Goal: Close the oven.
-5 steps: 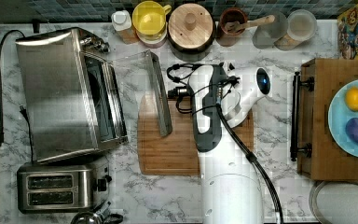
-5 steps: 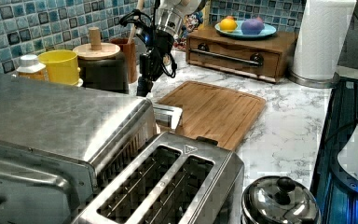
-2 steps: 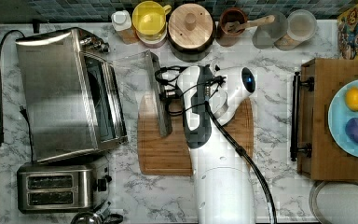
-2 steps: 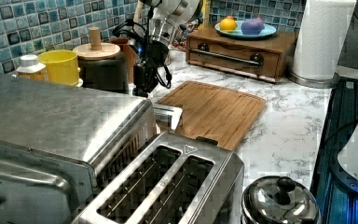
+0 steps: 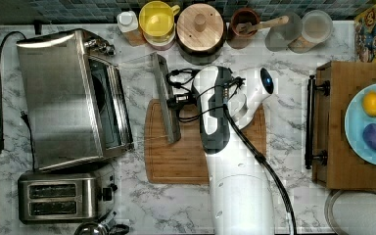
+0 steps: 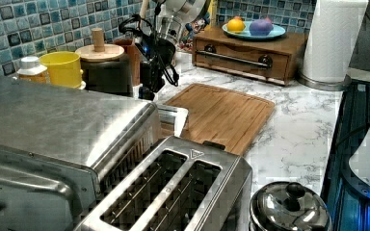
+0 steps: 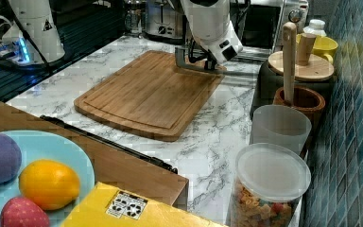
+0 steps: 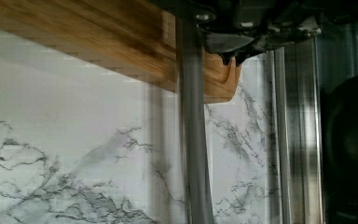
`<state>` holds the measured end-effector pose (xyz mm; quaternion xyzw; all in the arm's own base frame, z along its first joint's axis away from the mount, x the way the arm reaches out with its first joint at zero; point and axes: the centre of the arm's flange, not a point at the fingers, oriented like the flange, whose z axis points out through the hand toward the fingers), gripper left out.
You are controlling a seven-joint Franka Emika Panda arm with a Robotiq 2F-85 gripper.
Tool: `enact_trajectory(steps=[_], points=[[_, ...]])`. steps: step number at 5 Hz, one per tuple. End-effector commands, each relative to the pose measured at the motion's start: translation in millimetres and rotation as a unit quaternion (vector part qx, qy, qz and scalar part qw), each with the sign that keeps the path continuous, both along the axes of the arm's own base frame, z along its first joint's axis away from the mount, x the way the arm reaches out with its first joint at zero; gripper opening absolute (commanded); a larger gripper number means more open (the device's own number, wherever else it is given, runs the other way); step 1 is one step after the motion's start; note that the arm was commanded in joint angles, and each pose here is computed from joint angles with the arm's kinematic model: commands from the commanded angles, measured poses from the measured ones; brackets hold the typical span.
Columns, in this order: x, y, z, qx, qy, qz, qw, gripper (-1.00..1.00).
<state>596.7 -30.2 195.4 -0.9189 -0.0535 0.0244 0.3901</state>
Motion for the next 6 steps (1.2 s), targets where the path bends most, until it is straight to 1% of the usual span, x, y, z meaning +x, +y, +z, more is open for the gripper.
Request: enact_trajectory(steps=[1, 2, 3, 4, 5, 6], points=[[29.6, 153.1, 95.8, 0.033, -0.061, 0.147, 0.987, -1.00], [19.9, 187.9, 118.4, 0.011, -0.079, 0.178, 0.981, -1.00], [10.4, 212.0, 142.6, -0.016, -0.094, 0.185, 0.978, -1.00], [7.0, 224.8, 165.1, -0.019, -0.099, 0.196, 0.975, -1.00], [3.1, 239.8, 189.6, -0.036, -0.113, 0.194, 0.974, -1.00], [-3.7, 264.9, 204.9, -0.078, -0.122, 0.194, 0.970, -1.00]])
